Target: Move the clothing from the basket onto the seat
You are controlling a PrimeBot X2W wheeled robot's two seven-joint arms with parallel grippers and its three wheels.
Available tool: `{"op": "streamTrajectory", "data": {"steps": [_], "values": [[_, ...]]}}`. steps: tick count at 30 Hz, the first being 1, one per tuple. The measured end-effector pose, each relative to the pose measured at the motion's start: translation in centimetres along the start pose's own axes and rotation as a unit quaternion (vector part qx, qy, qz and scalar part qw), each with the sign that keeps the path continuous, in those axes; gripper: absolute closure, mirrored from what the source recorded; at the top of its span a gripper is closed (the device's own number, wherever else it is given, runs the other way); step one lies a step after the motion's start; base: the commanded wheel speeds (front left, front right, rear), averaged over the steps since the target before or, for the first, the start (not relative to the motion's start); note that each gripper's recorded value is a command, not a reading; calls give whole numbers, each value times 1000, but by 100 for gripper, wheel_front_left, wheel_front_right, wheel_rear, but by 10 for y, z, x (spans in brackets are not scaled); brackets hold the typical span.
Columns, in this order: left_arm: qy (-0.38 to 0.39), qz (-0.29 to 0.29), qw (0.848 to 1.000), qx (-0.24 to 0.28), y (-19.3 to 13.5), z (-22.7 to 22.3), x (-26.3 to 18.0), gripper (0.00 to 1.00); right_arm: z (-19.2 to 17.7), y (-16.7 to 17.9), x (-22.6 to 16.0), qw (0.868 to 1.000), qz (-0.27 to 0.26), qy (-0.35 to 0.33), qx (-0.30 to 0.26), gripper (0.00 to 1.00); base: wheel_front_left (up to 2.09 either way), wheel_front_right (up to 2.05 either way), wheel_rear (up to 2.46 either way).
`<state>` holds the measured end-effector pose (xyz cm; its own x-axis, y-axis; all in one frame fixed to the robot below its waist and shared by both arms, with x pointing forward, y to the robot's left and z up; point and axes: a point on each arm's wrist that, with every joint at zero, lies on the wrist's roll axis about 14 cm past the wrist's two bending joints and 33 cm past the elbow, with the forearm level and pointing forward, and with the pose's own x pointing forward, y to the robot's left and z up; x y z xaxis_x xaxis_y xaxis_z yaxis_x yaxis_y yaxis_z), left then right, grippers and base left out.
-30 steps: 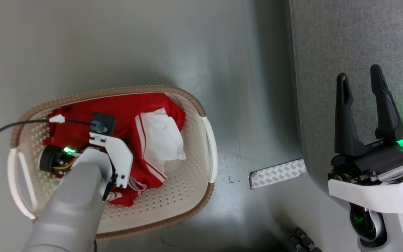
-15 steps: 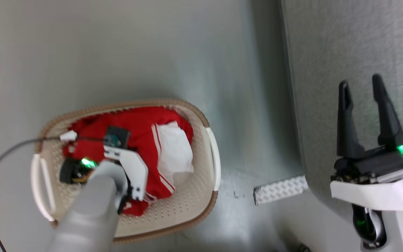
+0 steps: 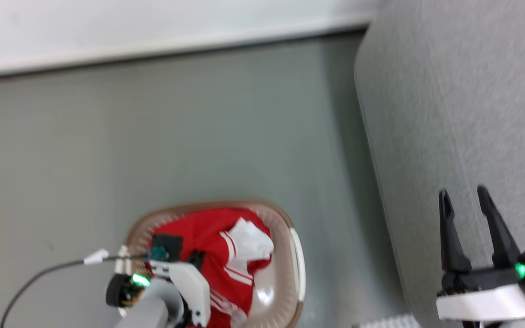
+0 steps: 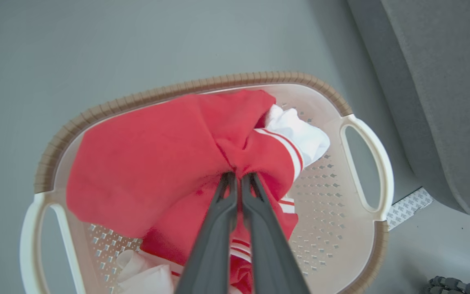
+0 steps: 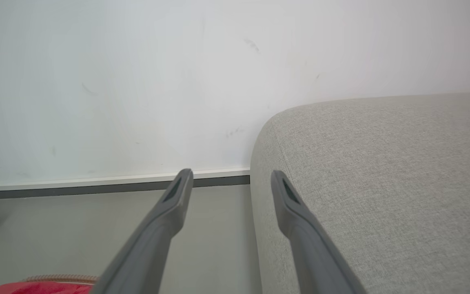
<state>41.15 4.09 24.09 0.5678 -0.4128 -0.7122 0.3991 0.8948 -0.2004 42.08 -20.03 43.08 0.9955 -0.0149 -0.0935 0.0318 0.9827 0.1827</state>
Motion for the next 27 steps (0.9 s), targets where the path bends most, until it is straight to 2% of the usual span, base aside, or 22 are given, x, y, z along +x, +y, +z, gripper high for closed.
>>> {"op": "streamTrajectory", "data": {"steps": [12, 20, 27], "values": [[-150, 24, 988, -21, -24, 51, -91, 100, 41, 9, -58, 999, 9, -49, -7, 0, 0, 0, 0], [-232, 51, 971, -29, -30, 73, -137, 100, 58, 20, -83, 996, 27, -78, -14, 0, 0, 0, 0], [-300, 81, 950, -37, -18, 96, -168, 100, 68, 26, -89, 995, 37, -95, -14, 0, 0, 0, 0]]}}
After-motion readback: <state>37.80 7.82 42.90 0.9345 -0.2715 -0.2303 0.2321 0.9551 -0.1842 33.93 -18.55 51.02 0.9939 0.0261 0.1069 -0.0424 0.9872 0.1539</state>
